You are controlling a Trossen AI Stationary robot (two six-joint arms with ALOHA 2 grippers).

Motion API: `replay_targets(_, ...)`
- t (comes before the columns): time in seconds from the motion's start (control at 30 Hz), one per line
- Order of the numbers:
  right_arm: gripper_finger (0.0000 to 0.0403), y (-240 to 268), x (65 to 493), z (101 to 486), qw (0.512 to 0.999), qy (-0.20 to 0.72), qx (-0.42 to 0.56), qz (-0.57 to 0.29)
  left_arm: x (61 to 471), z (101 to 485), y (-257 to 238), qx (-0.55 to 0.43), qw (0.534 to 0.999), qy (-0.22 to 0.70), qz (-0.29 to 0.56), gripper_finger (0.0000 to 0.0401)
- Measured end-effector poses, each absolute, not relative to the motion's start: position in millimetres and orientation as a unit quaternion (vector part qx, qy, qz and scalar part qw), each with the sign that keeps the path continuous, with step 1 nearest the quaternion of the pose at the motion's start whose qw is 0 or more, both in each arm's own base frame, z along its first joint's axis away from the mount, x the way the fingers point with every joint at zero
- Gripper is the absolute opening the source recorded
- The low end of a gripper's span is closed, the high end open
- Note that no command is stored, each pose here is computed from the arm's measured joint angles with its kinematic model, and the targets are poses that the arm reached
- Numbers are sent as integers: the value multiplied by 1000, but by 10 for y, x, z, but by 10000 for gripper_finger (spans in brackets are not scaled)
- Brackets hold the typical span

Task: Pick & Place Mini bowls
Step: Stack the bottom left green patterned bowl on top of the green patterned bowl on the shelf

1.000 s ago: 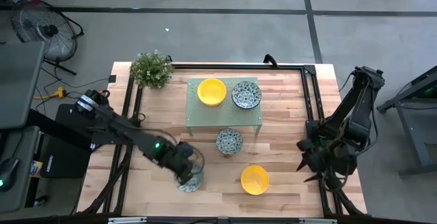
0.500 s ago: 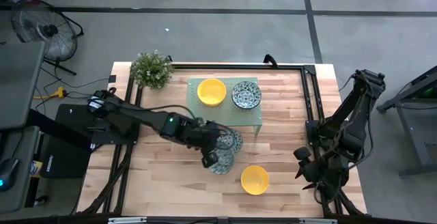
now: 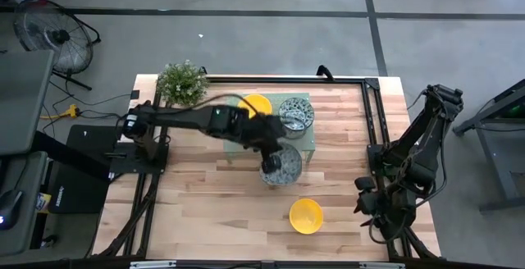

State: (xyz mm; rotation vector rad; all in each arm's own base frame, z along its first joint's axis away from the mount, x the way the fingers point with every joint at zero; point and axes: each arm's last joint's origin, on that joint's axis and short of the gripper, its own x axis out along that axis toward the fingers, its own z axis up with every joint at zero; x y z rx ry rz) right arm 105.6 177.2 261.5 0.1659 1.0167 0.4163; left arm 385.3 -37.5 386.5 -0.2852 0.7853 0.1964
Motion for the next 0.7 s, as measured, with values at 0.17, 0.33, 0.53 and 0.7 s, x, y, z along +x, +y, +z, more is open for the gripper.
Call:
replay_targets(0.17,195,1766,1064,2617,856,477,96,175,3861,3997,-93,-123,917,362,113,4)
replay_targets(0.33,195,1761,1071,2618,861,472,112,155,3855,4073,190,-116,922,344,135,4)
replay_targets(0.53,195,1753,1081,2621,869,460,124,133,3865,4143,539,-126,932,307,148,4)
replay_targets(0.7,195,1750,1088,2625,874,452,129,122,3930,4107,792,-139,935,289,154,4)
